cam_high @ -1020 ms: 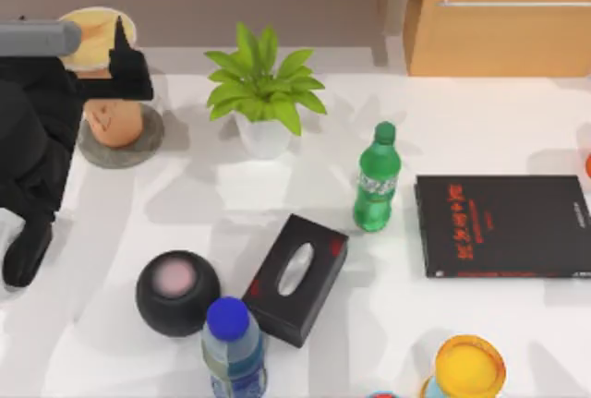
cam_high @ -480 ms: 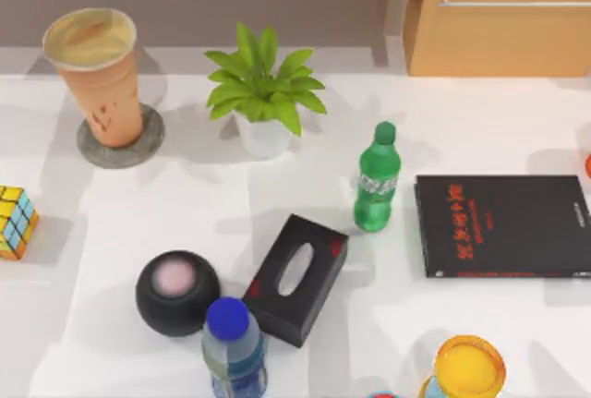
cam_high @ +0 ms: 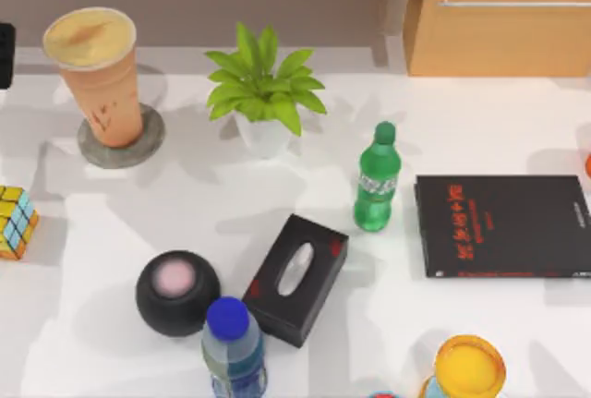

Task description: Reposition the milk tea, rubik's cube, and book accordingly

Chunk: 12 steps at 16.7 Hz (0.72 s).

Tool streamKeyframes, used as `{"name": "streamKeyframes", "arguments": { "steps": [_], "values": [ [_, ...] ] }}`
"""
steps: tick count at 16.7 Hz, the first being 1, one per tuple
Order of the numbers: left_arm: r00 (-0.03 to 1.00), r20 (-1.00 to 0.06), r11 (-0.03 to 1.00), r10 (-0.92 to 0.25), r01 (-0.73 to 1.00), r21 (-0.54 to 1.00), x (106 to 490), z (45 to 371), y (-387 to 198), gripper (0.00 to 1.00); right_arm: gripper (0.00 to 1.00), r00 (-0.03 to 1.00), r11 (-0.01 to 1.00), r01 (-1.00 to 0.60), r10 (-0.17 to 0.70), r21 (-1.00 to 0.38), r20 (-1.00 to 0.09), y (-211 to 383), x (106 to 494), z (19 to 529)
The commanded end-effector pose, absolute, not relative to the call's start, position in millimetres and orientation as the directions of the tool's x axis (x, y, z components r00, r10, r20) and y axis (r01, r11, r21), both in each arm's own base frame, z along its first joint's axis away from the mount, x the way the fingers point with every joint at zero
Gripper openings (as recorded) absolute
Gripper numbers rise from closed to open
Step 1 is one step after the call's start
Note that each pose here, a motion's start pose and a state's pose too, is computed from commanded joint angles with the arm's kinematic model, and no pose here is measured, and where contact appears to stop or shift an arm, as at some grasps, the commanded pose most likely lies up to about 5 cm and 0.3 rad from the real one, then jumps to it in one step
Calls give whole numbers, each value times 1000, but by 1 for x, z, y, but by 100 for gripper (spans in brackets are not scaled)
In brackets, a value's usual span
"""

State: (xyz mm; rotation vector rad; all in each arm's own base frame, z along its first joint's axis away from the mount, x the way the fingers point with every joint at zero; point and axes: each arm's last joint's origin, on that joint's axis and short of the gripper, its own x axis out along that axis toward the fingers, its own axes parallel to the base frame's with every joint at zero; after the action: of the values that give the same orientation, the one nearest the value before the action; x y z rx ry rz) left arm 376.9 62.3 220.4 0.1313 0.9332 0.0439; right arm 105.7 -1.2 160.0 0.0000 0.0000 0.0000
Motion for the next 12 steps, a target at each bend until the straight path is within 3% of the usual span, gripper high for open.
{"name": "streamKeyframes", "arguments": {
  "steps": [3,6,9,12],
  "values": [
    [342,-938,995,59,57,84,361,208,65,100,100,1000,1000,0,0,0,0,-1,106,160],
    [142,-990,994,22,106,38,352,203,57,100,100,1000,1000,0,0,0,0,-1,106,160],
    [29,-1000,989,4,149,8,348,204,45,100,100,1000,1000,0,0,0,0,-1,106,160],
    [0,-1000,986,0,166,0,347,204,40,100,100,1000,1000,0,0,0,0,-1,106,160]
  ]
}}
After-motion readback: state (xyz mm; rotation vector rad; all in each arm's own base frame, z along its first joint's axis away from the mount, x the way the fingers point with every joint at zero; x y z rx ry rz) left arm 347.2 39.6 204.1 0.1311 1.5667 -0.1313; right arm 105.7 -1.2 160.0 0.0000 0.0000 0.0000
